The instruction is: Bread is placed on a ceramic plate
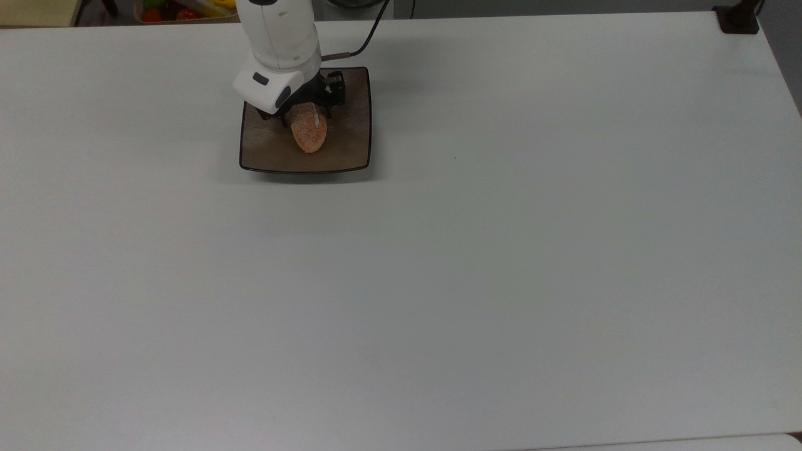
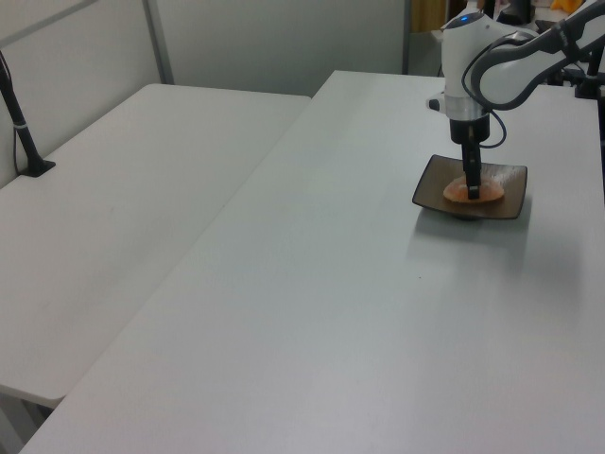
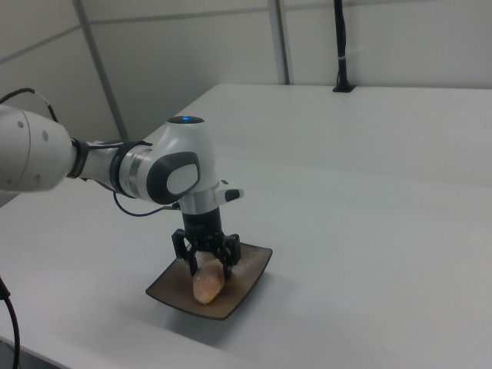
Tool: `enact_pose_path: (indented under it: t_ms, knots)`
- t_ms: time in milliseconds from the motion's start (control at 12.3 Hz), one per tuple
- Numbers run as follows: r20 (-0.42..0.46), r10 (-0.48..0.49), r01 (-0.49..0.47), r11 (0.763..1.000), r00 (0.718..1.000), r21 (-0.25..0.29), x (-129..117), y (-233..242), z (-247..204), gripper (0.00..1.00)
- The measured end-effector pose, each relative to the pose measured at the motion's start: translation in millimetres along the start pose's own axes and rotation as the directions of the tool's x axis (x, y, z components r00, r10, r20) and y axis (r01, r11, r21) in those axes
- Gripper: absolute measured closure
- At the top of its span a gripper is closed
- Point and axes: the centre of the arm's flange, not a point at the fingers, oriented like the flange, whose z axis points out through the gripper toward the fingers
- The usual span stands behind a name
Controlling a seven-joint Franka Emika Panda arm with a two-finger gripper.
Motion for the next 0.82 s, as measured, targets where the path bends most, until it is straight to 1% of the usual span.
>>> enact_pose_path:
  t_ms: [82, 163, 327, 490, 653, 816]
  knots:
    - [-0.005, 0.000, 0.000, 1.000, 1.000, 0.000, 0.2, 0.4, -9.0, 0.07]
    - [0.001, 0.001, -0.001, 1.000, 1.000, 0.003, -0.4, 0.9, -27.7, 0.00]
    - [0.003, -0.005, 0.005, 1.000, 1.000, 0.008, -0.1, -2.2, -86.7, 0.00]
    - [-0.012, -0.013, 0.013, 1.000, 1.000, 0.017, -0.9, -19.1, -153.7, 0.00]
    - [-0.018, 0.067, -0.065, 0.996, 0.998, 0.066, -10.5, -31.8, -210.1, 0.00]
    - [-0.039, 0.144, -0.140, 0.985, 0.989, 0.097, -16.3, -36.7, -240.3, 0.00]
